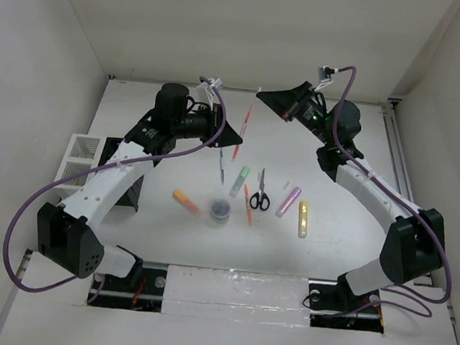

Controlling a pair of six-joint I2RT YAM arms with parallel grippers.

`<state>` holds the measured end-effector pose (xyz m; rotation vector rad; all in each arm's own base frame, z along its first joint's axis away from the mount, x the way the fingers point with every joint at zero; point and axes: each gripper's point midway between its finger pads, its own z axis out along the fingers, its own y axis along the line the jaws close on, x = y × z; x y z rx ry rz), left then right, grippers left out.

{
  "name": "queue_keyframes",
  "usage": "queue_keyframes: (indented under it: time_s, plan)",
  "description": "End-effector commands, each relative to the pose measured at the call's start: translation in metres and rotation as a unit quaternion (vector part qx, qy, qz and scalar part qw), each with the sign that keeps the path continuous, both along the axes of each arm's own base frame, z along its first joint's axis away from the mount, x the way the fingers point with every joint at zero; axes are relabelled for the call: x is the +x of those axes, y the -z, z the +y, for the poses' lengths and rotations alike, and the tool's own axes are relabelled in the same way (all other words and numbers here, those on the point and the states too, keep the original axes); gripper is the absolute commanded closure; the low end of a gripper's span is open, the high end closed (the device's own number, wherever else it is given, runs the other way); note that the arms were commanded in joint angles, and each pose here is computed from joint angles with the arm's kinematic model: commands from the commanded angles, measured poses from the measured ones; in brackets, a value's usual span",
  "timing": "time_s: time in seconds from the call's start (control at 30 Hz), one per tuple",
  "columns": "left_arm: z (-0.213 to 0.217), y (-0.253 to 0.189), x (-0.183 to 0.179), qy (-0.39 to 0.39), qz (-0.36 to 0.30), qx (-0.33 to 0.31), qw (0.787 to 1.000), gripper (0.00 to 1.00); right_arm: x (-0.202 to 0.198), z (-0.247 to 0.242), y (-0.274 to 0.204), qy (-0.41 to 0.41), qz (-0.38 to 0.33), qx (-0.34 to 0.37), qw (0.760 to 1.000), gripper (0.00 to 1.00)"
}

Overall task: Sort the stationery into containers
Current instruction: Cap the pen

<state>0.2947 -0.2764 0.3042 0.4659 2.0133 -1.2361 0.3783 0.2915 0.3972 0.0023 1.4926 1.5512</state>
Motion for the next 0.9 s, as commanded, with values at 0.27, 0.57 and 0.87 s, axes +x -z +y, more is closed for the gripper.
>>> queue_keyframes:
  time_s: [0.27, 0.57, 0.87]
  plan:
    - [0.001, -0.02, -0.004, 0.005, -0.037, -0.019, 0.999, 1.0, -0.008, -0.01, -0.029, 0.015, -0.074, 0.037, 0.996, 1.0]
    - [0.0, -0.025, -0.003, 0.005, -0.042, -0.021, 0.999, 1.0, 0.001, -0.002, -0.012, 0.014, -0.063, 0.024, 0.998, 1.0]
    - [0.0, -0.02, -0.002, 0.006, -0.038, -0.015, 0.999, 1.0, 0.003, 0.008, -0.001, -0.005, -0.069, 0.016, 0.997, 1.0]
